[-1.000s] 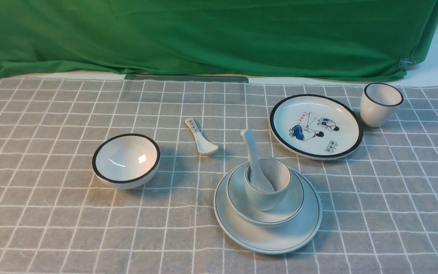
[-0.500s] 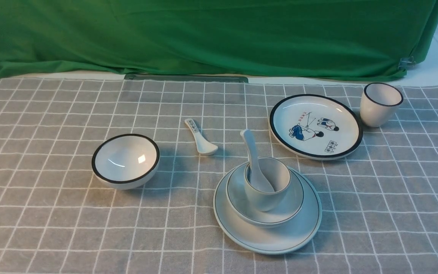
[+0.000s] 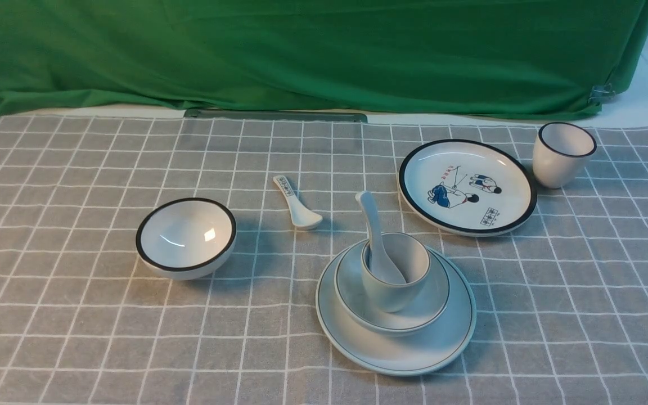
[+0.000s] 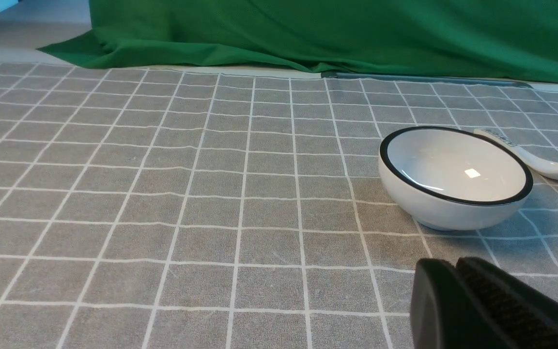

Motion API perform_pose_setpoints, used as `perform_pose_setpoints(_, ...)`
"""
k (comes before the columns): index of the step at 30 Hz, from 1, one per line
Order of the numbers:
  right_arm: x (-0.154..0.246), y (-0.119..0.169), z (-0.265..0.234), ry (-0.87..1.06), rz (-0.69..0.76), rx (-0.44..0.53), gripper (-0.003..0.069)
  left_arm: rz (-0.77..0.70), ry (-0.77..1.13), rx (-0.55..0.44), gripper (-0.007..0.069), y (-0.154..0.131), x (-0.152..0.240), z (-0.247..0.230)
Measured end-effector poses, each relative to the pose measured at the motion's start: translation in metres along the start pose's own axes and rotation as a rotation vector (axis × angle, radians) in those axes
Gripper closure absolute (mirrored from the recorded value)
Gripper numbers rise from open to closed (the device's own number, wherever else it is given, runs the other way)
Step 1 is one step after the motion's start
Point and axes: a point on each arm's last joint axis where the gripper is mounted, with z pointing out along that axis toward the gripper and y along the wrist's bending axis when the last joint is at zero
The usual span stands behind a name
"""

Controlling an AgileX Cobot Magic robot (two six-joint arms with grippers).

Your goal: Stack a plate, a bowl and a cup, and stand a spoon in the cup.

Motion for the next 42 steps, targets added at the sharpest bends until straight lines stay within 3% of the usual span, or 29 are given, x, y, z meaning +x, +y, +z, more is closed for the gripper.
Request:
perform_pose_setpoints(5,0.000,0.000,0.000,-0.002,-0.009,0.000,0.0477,0.001,0.001,0.000,0.0608,0.000,0.000,0.000)
perform_pose_setpoints(10,0.015,-0.002,0.001,0.054,-0.197,0.046,0.0456,0.002,0.001,0.000,0.0608,0.000,0.000,0.000)
perform_pose_setpoints(20,0.111,-0.018,0.009,0.261,-0.228,0.247,0.0445,0.003,0.004,-0.001,0.0608,0.000,0.000,0.000)
perform_pose_setpoints(25,0.129,-0.019,0.006,0.371,-0.203,0.258,0.0443,0.006,0.005,-0.001,0.0608,0.000,0.000,0.000)
perform_pose_setpoints(42,0.129,-0.017,0.007,0.366,-0.170,0.227,0.0431,0.014,0.006,-0.003,0.0608,0.000,0.001,0.000)
